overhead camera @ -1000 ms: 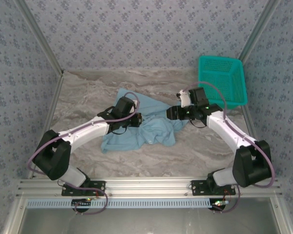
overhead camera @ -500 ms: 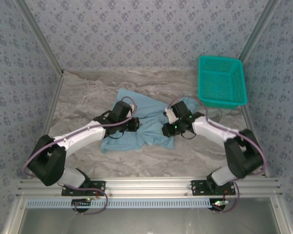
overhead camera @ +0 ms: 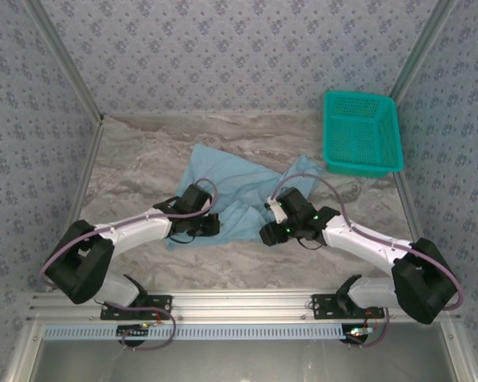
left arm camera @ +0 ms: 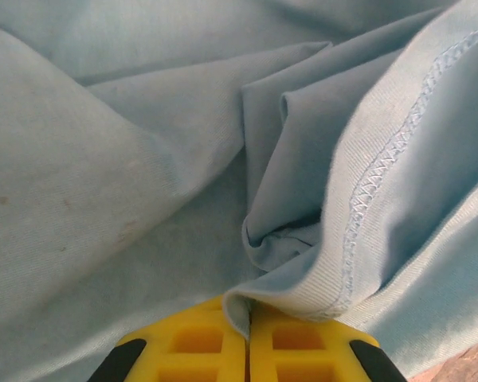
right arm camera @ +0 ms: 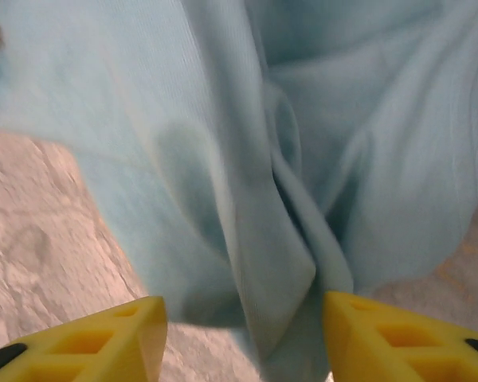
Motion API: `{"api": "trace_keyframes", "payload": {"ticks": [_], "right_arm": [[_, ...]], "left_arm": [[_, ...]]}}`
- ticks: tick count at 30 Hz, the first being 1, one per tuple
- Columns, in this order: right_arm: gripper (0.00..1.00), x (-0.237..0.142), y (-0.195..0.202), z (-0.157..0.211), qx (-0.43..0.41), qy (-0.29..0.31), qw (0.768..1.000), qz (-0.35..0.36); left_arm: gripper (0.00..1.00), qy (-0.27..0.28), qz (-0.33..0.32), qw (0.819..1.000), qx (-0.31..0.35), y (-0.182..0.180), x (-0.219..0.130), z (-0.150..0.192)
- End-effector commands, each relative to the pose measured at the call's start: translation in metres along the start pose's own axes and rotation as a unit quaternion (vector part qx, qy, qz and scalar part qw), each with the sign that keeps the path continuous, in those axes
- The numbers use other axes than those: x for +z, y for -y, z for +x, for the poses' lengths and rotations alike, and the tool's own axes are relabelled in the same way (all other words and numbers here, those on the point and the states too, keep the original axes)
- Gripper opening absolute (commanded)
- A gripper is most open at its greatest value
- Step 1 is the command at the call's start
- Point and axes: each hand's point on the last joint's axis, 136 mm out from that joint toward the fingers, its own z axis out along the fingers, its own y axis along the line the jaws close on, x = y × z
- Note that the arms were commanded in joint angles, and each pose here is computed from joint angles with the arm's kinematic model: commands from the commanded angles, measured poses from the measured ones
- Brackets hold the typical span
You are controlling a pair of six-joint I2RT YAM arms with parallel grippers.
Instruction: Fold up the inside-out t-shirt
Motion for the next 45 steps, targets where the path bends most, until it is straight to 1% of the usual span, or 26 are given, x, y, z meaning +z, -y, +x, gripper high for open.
{"api": "trace_keyframes", "payload": {"ticks": [1, 4, 7, 9, 13, 17, 23, 27, 30, 32, 35, 38, 45], "right_arm": [[0.59, -0.015, -0.008, -0.063, -0.036, 0.097, 0.995, 0.003], [0.61, -0.012, -0.005, -0.081, -0.076, 0.110, 0.991, 0.022], [0.62, -0.002, -0.009, -0.092, -0.123, 0.088, 0.988, 0.014], [0.60, 0.007, -0.012, -0.095, -0.158, 0.066, 0.985, -0.002], [0.57, 0.020, -0.014, -0.094, -0.192, 0.017, 0.980, -0.045], [0.56, 0.030, -0.019, -0.092, -0.199, 0.002, 0.977, -0.074], [0.43, 0.045, -0.018, -0.095, -0.207, -0.009, 0.975, -0.081], [0.39, 0.048, -0.019, -0.099, -0.208, -0.005, 0.975, -0.083], [0.38, 0.050, -0.019, -0.102, -0.210, -0.003, 0.974, -0.083], [0.35, 0.050, -0.018, -0.102, -0.211, -0.004, 0.974, -0.082], [0.28, 0.049, -0.017, -0.103, -0.213, -0.004, 0.974, -0.078], [0.19, 0.049, -0.018, -0.106, -0.214, -0.001, 0.973, -0.081], [0.00, 0.047, -0.021, -0.111, -0.219, 0.010, 0.972, -0.086]], "left_arm": [[0.07, -0.006, 0.010, 1.000, -0.003, 0.002, 0.002, 0.002], [0.07, 0.001, 0.012, 1.000, 0.004, 0.005, 0.000, -0.002], [0.07, 0.003, 0.014, 1.000, 0.009, 0.007, -0.002, -0.006], [0.07, 0.005, 0.016, 1.000, 0.011, 0.009, -0.003, -0.008], [0.07, 0.007, 0.017, 1.000, 0.013, 0.010, -0.004, -0.009], [0.06, 0.008, 0.019, 1.000, 0.016, 0.012, -0.005, -0.010], [0.05, 0.009, 0.019, 1.000, 0.016, 0.012, -0.007, -0.011], [0.05, 0.009, 0.020, 1.000, 0.016, 0.013, -0.008, -0.011], [0.04, 0.010, 0.021, 1.000, 0.017, 0.013, -0.009, -0.011], [0.04, 0.009, 0.021, 1.000, 0.018, 0.013, -0.008, -0.011], [0.03, 0.009, 0.022, 1.000, 0.018, 0.013, -0.008, -0.010], [0.03, 0.008, 0.022, 1.000, 0.019, 0.013, -0.008, -0.010], [0.03, 0.007, 0.022, 1.000, 0.018, 0.013, -0.008, -0.009]]}}
